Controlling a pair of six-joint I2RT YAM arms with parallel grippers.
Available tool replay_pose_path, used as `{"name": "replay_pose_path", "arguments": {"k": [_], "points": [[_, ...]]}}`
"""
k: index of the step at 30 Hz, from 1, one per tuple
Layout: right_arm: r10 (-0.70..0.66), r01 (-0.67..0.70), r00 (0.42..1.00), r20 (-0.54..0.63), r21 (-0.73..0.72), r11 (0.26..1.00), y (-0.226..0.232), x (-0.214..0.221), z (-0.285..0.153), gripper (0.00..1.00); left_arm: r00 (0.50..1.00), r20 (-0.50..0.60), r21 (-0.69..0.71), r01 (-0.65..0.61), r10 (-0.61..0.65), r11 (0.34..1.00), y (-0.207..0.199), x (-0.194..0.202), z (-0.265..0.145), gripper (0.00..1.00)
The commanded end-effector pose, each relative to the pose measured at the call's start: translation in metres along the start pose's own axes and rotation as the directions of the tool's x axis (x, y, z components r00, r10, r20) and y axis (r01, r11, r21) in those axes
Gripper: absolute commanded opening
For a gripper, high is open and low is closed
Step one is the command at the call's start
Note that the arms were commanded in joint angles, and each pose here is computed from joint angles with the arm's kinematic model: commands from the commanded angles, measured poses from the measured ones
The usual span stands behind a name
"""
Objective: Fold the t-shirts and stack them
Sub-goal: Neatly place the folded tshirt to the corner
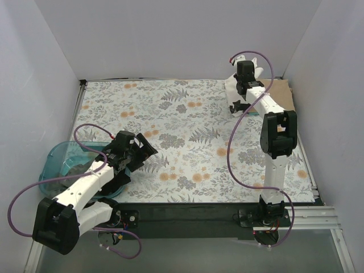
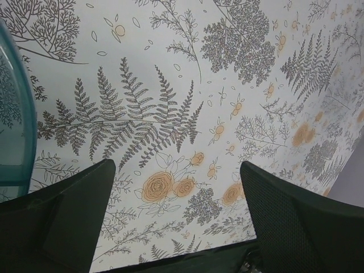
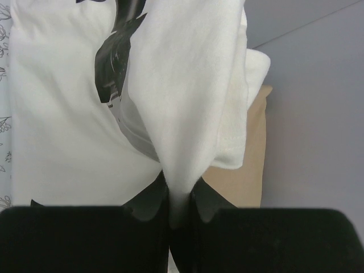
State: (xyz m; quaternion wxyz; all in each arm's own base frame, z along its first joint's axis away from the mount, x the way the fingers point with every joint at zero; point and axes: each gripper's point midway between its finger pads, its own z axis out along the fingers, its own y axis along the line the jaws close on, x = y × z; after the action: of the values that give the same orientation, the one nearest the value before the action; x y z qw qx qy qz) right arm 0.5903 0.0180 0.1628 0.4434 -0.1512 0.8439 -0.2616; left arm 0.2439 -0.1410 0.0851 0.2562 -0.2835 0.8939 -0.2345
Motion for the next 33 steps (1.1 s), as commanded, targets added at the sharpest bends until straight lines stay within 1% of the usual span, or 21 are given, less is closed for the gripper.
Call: {"name": "replay_pose_path", "arguments": {"k": [1,6,9,10,12,21,29,32,33], "points": [[0.043,-0.049,0.992,0.117,0.047,0.998,-0.038,-0.042,-0.008,0.01,1.000,0.031,-0.001,-0.005,0.005,1.000,-0.008,-0.011,-0.006,0.92],[0.061,-0.067,0.987,0.146,0.037,0.997,-0.051,-0.049,-0.010,0.01,0.999,0.034,0.004,-0.013,0.013,1.000,-0.011,-0.013,-0.006,0.93],[0.083,-0.083,0.982,0.167,-0.011,0.997,-0.053,-0.057,-0.016,0.01,0.999,0.034,0.003,-0.011,0.011,1.000,-0.011,-0.013,-0.006,0.93],[0.091,-0.088,0.982,0.165,-0.025,0.996,-0.053,-0.057,-0.019,0.01,0.998,0.058,-0.013,-0.006,0.007,1.000,-0.008,-0.017,-0.005,0.95],[0.112,-0.105,0.976,0.184,-0.047,0.993,-0.057,-0.065,-0.025,0.01,0.998,0.057,-0.012,-0.006,0.007,1.000,-0.008,-0.016,-0.004,0.95],[0.165,-0.152,0.963,0.215,-0.075,0.986,-0.088,-0.085,-0.043,0.01,0.998,0.070,-0.006,-0.008,0.008,1.000,-0.007,-0.017,-0.009,0.95],[0.196,-0.183,0.963,0.184,-0.084,0.979,-0.100,-0.076,-0.048,0.01,0.997,0.082,-0.005,-0.008,0.008,1.000,-0.007,-0.019,-0.011,0.97],[0.198,-0.197,0.969,0.147,-0.020,0.980,-0.111,-0.064,-0.045,0.01,0.997,0.078,-0.016,-0.004,0.005,1.000,-0.005,-0.018,-0.009,0.98],[0.199,-0.199,0.969,0.145,-0.020,0.980,-0.112,-0.062,-0.044,0.01,0.997,0.078,-0.018,-0.003,0.004,1.000,-0.004,-0.019,-0.008,0.98]]}}
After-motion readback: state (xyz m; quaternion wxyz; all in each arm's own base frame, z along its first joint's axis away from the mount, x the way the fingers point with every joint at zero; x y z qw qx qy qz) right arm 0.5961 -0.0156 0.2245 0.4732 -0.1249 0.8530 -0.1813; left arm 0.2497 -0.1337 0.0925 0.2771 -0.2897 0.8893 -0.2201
